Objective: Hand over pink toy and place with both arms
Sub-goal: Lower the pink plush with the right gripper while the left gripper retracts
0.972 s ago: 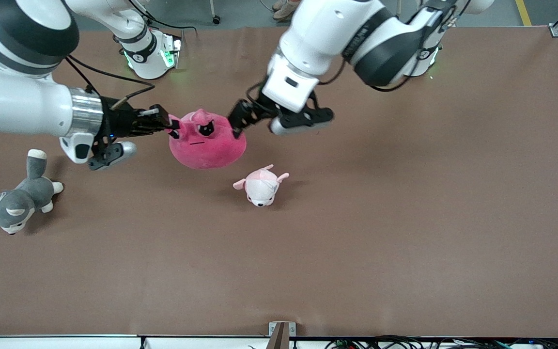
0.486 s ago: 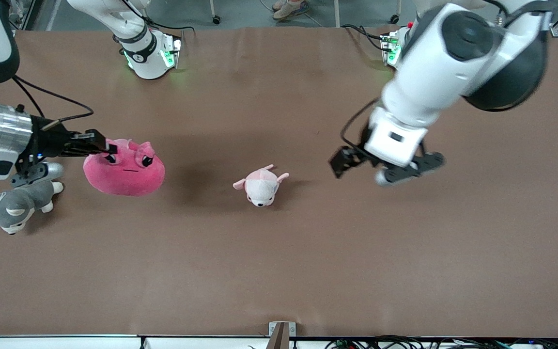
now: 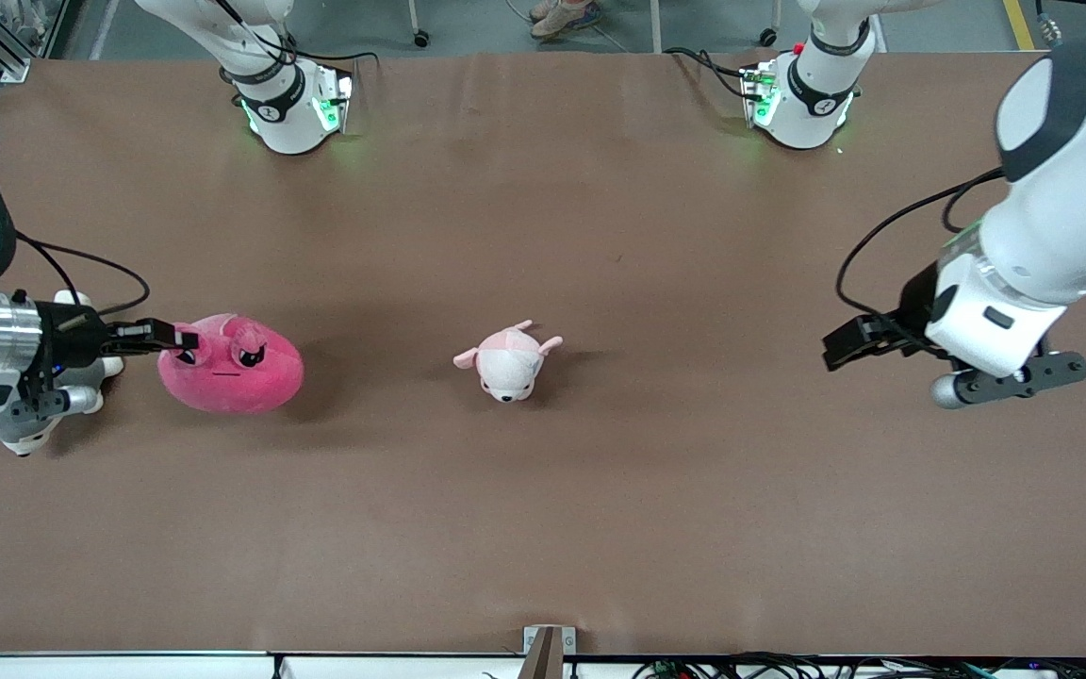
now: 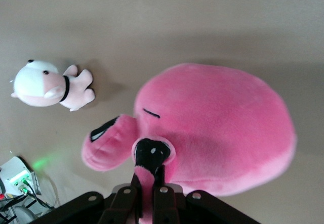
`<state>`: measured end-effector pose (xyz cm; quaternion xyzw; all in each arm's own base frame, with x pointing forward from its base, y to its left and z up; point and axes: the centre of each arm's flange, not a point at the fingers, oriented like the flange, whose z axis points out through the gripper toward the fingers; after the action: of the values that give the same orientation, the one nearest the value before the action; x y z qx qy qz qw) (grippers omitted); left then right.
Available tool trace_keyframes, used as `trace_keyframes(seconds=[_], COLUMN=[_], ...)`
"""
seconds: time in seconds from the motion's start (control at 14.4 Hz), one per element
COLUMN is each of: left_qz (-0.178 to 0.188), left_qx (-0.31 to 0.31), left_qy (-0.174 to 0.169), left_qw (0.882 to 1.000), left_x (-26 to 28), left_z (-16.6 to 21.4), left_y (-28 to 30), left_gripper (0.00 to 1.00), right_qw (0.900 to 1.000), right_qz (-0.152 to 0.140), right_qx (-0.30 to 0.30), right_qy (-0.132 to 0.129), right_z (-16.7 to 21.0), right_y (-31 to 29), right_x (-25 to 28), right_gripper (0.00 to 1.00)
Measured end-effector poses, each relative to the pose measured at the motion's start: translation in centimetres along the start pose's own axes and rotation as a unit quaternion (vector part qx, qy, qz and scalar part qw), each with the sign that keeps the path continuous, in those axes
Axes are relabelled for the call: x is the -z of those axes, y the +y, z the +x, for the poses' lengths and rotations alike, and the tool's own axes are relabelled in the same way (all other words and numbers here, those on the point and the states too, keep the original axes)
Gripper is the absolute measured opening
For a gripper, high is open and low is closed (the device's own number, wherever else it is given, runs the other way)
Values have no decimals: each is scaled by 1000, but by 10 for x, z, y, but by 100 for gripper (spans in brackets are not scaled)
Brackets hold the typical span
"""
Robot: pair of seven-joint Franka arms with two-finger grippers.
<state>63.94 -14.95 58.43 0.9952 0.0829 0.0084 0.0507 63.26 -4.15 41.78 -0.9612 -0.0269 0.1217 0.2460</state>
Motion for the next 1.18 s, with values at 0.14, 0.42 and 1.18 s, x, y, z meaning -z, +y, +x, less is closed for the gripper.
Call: trace_keyframes(seconds=[0.14, 0.42, 1.18], left_qz=[9, 23, 78], left_qx=[-10, -2, -67], left_qy=[-13, -33, -23], left_qw=[1000, 999, 994], left_x=[6, 16, 61], left_z=[2, -3, -66], left_y=[-25, -49, -78], left_gripper=[100, 100, 100], right_qw=[1000, 999, 997], right_qz=[7, 48, 65], right_qx=[-7, -23, -28], right_qy=[-5, -4, -31], right_z=[7, 14, 26], right_y=[12, 27, 57], right_x=[-10, -22, -60], right_gripper=[10, 10, 10])
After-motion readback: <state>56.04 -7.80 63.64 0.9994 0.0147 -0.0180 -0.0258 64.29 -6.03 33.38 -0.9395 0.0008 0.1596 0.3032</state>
